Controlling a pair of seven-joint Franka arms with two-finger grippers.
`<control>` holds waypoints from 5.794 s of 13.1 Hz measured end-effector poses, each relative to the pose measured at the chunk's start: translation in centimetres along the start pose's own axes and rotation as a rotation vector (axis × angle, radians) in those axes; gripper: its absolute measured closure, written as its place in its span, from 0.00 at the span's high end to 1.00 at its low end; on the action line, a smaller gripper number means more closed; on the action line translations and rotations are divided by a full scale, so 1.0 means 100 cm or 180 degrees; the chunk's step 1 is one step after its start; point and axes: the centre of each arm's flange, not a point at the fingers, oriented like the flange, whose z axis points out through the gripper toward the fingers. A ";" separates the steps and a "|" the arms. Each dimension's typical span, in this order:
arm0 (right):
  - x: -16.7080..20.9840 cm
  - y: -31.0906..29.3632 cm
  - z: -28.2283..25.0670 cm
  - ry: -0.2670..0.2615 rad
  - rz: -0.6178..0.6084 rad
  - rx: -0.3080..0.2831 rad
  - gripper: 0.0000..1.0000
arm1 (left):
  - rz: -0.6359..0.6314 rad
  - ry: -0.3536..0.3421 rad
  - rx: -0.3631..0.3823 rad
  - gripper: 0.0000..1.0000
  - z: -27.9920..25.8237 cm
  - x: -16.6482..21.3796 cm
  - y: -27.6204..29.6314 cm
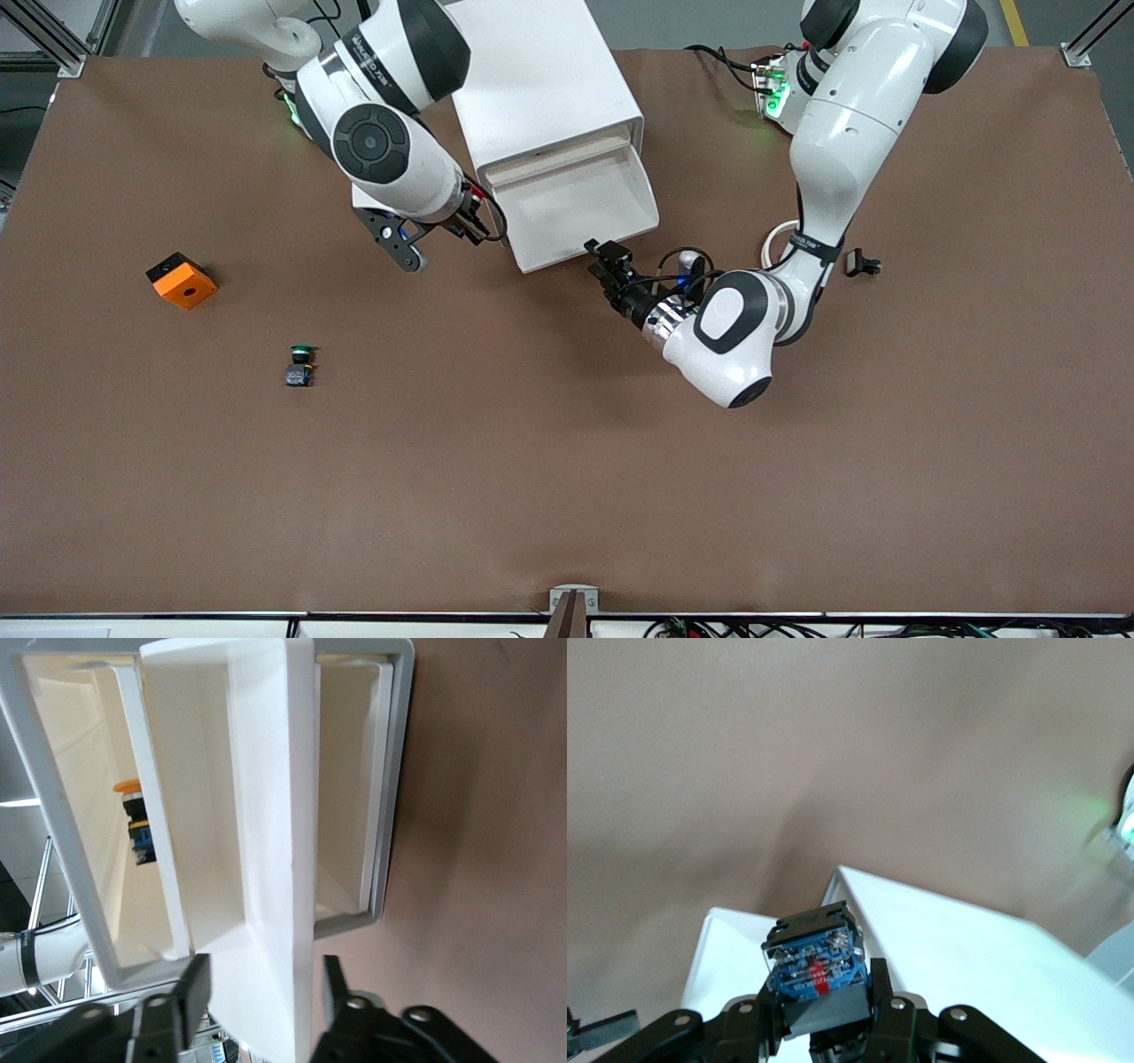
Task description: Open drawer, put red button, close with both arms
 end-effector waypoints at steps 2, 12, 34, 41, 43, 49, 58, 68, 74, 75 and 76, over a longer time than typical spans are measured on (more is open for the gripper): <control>-0.017 -0.005 0.002 0.0002 0.0196 0.0095 0.40 | 0.0072 -0.0083 -0.0057 0.87 -0.019 -0.005 -0.007; -0.118 -0.048 0.089 0.0101 0.1002 0.0116 0.40 | 0.0717 0.0165 -0.1148 1.00 -0.158 0.027 -0.053; -0.147 -0.065 0.037 0.0027 0.1018 0.0349 1.00 | 0.4989 0.3349 -0.2213 1.00 -0.099 0.041 -0.101; -0.060 0.026 -0.133 0.0018 -0.0325 0.0364 1.00 | 0.5339 0.3550 -0.1730 1.00 0.014 0.014 -0.091; -0.003 0.059 -0.172 0.0021 -0.0901 0.0404 1.00 | 0.5364 0.3574 -0.1571 1.00 0.041 0.011 -0.078; 0.143 0.154 -0.202 0.0469 -0.2253 0.0335 1.00 | 0.5263 0.3350 -0.1310 1.00 0.106 0.006 -0.079; 0.275 0.241 -0.210 0.0941 -0.2619 0.0398 1.00 | 0.4920 0.2844 -0.0514 1.00 0.202 0.022 -0.094; 0.289 0.261 -0.231 0.1068 -0.2474 0.0439 1.00 | 0.4730 0.2764 -0.0631 1.00 0.198 0.015 -0.100; 0.285 0.263 -0.240 0.1105 -0.2478 0.0456 1.00 | 0.4492 0.2569 -0.1552 1.00 0.012 0.001 -0.085; 0.285 0.263 -0.240 0.1101 -0.2480 0.0453 1.00 | 0.4470 0.2517 -0.1687 1.00 -0.013 0.000 -0.089; 0.285 0.263 -0.240 0.1099 -0.2481 0.0452 1.00 | 0.4453 0.2496 -0.1840 1.00 -0.039 0.000 -0.095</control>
